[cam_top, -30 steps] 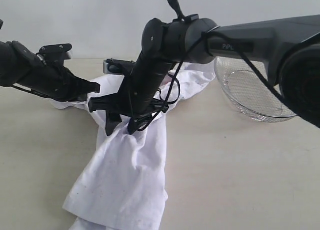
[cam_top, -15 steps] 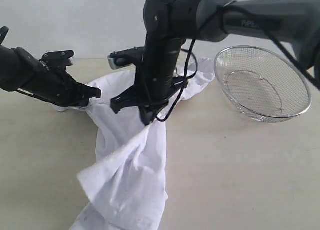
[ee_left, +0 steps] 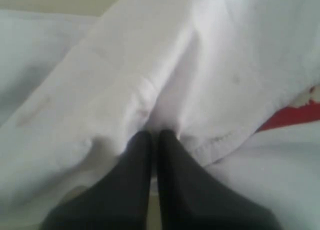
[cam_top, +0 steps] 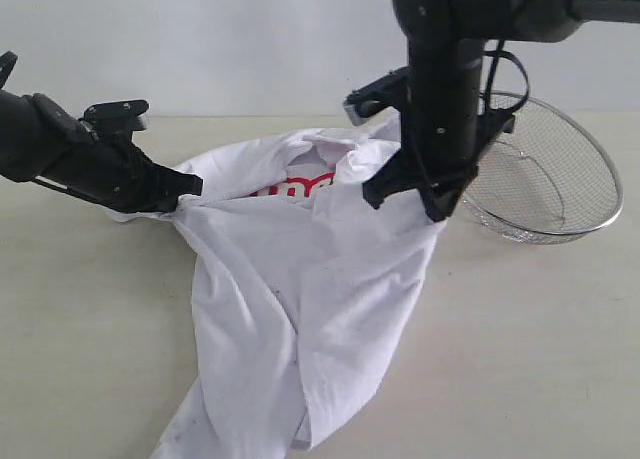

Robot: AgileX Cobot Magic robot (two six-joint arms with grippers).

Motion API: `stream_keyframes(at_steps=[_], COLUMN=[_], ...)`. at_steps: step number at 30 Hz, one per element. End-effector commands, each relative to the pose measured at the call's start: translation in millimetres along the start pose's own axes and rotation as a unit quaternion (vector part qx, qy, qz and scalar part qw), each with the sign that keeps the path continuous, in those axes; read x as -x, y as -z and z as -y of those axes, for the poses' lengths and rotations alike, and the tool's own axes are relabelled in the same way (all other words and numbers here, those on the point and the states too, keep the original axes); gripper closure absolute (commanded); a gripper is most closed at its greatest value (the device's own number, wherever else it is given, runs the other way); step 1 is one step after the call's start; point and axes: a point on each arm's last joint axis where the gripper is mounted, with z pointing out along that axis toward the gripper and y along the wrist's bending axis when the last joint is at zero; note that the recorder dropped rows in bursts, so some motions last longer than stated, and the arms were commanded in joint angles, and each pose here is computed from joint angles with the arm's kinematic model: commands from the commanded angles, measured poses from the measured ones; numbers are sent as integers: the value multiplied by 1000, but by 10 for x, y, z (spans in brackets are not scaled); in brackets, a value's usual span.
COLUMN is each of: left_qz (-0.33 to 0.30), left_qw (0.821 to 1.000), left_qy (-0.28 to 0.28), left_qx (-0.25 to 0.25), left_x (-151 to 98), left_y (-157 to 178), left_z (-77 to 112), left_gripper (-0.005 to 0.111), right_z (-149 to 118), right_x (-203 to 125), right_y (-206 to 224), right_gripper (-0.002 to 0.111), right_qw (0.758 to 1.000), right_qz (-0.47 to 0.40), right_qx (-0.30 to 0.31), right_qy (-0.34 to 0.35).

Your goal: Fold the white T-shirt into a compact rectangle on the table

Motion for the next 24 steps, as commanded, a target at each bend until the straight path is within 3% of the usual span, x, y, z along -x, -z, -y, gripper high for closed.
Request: stream_keyframes(at_steps=[1, 9, 15, 17, 18, 19, 20, 21, 23, 24], left_qz=[-17, -22, -19, -16, -9, -2, 13, 21, 43, 34], left_qw=[1000, 1000, 999, 999, 999, 999, 999, 998, 997, 995], left_qy=[-3, -3, -18, -22, -25, -28, -33, -35, -42, -50], left_qx=[-11, -14, -22, -32, -37, -39, -40, -41, -51, -74], left_x=[-46, -54, 2, 68, 137, 184, 274, 320, 448, 477], left_y=[-27, -27, 6, 35, 74, 107, 181, 235, 466, 623], left_z=[26, 33, 55, 82, 103, 113, 133, 146, 209, 278], left_gripper=[102, 102, 102, 102, 102, 102, 102, 102, 102, 102], right_z=[203, 163, 237, 241, 263, 276, 297, 297, 263, 220], right_x=[-310, -808, -978, -978, -977, -977, -976, -976, -940, -891], right_y=[-128, -252, -358, -358, -356, -354, -351, -351, -314, -264], right_gripper=[109, 109, 103, 92, 73, 63, 37, 29, 37, 57], right_qw=[999, 994, 988, 988, 988, 987, 986, 986, 988, 990], right_qz=[-48, -111, -145, -145, -146, -145, -144, -143, -132, -121], right_qx=[7, 14, -44, -46, -58, -66, -80, -81, -64, -45], right_qy=[-20, -11, 2, 3, 6, 1, -12, -17, -48, -54])
